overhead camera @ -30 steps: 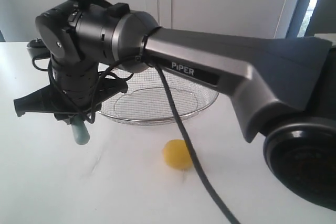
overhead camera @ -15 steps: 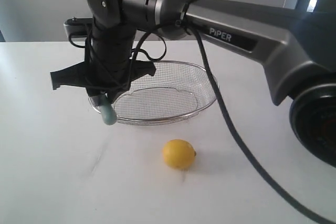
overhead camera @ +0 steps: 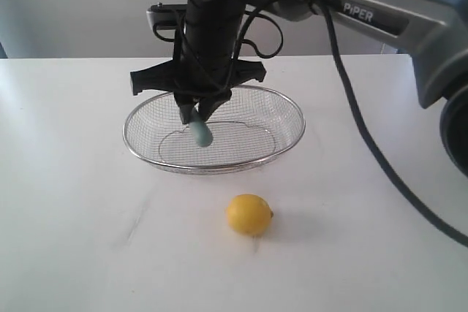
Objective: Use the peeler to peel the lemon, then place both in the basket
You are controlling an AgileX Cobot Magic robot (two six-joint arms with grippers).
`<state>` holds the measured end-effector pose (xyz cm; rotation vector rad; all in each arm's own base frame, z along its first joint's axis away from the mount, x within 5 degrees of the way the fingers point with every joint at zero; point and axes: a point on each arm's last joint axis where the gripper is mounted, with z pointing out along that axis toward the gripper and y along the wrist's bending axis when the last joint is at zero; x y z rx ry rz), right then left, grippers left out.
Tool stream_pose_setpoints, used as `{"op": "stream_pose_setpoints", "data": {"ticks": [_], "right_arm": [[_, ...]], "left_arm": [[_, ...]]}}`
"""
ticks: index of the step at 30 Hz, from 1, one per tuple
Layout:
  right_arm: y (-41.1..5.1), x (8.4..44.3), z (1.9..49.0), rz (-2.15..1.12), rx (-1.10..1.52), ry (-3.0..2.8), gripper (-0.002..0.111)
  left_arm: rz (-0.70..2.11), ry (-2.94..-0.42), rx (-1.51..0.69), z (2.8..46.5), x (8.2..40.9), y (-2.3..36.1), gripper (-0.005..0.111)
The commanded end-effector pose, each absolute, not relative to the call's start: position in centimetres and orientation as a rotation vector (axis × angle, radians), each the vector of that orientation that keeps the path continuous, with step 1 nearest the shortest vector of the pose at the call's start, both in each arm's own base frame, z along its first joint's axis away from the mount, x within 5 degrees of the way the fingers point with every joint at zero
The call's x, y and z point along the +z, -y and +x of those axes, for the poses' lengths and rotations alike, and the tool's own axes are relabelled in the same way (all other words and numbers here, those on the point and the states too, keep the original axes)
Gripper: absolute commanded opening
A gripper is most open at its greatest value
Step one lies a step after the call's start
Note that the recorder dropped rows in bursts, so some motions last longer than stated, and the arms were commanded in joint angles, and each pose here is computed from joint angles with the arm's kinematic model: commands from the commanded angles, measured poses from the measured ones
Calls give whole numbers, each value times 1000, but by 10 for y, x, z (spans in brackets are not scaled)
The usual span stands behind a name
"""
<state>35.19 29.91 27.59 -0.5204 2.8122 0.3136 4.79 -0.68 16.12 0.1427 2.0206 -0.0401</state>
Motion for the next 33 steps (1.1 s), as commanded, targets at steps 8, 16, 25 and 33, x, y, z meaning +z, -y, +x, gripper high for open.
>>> {"op": "stream_pose_setpoints", "data": {"ticks": [8, 16, 25, 33], "right_arm": [[-258, 284, 356, -492, 269, -2833, 0], [-221, 285, 350, -393, 352, -2851, 0], [-169, 286, 332, -251, 352, -2823, 0], [-131, 286, 309, -159, 468, -2759, 0]], "left_arm": [[141, -2029, -38, 48, 158, 7, 0], [141, -2029, -38, 48, 158, 7, 0], [141, -2029, -38, 48, 158, 7, 0], [141, -2029, -38, 48, 158, 7, 0]]}}
